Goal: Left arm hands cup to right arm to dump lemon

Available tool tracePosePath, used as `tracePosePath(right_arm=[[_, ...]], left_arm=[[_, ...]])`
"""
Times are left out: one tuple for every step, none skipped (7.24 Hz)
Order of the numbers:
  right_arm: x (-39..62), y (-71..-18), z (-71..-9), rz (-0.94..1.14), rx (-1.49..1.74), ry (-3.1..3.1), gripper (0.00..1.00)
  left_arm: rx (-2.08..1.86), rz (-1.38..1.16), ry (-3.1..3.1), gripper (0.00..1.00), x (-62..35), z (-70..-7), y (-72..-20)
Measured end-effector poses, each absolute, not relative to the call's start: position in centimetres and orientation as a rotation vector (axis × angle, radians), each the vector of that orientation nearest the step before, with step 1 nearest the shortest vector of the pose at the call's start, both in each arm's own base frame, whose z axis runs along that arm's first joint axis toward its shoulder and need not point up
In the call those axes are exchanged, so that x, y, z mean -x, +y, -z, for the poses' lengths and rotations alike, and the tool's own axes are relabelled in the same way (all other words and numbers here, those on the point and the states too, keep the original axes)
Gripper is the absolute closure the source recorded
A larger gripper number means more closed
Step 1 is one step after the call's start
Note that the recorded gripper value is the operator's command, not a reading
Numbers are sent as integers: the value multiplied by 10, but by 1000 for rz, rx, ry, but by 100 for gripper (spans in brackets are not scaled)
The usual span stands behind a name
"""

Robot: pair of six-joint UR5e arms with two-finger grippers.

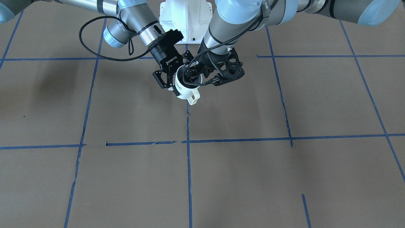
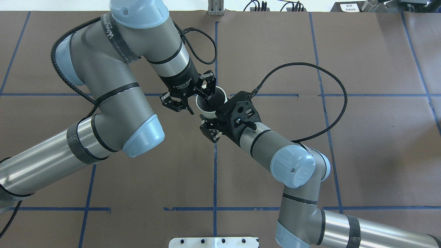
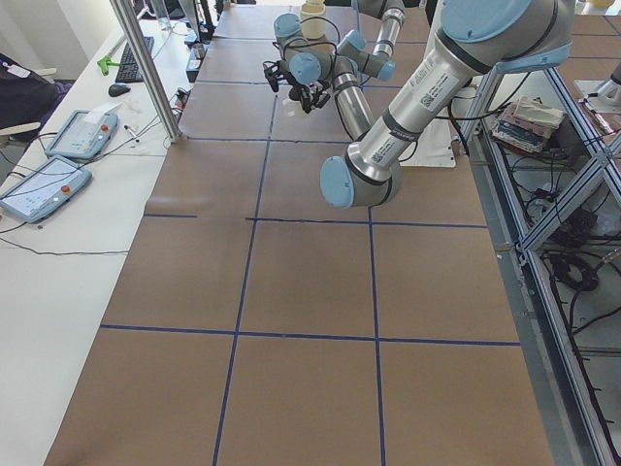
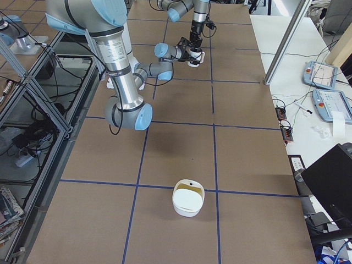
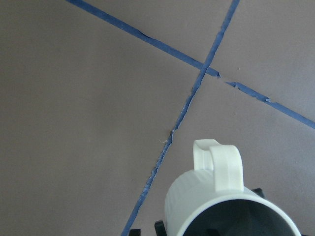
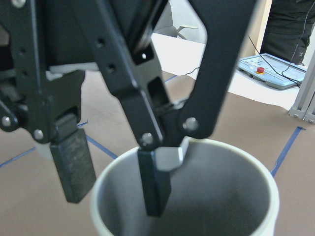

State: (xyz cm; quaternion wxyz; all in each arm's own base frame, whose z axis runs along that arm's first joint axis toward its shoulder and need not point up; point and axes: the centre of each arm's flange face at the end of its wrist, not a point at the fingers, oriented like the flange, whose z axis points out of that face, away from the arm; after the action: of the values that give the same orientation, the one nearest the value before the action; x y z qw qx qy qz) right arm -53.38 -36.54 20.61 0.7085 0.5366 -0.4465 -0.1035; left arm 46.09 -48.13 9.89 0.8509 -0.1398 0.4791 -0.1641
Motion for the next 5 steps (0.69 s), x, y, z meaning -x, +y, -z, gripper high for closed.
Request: tracePosePath(right_arm=[[534, -365, -206, 230, -1191, -991, 32], [534, -365, -206, 230, -1191, -991, 32], [534, -365, -206, 231, -1191, -991, 32], [534, -365, -206, 231, -1191, -990, 32], [534, -365, -206, 234, -1191, -986, 32]], left_arm=[[294, 344, 1008, 62, -461, -99, -481], [294, 343, 1008, 65, -462, -99, -481], [294, 341, 1008, 69, -462, -100, -481], [294, 341, 1008, 70, -462, -100, -480], [294, 340, 1008, 70, -462, -100, -480]])
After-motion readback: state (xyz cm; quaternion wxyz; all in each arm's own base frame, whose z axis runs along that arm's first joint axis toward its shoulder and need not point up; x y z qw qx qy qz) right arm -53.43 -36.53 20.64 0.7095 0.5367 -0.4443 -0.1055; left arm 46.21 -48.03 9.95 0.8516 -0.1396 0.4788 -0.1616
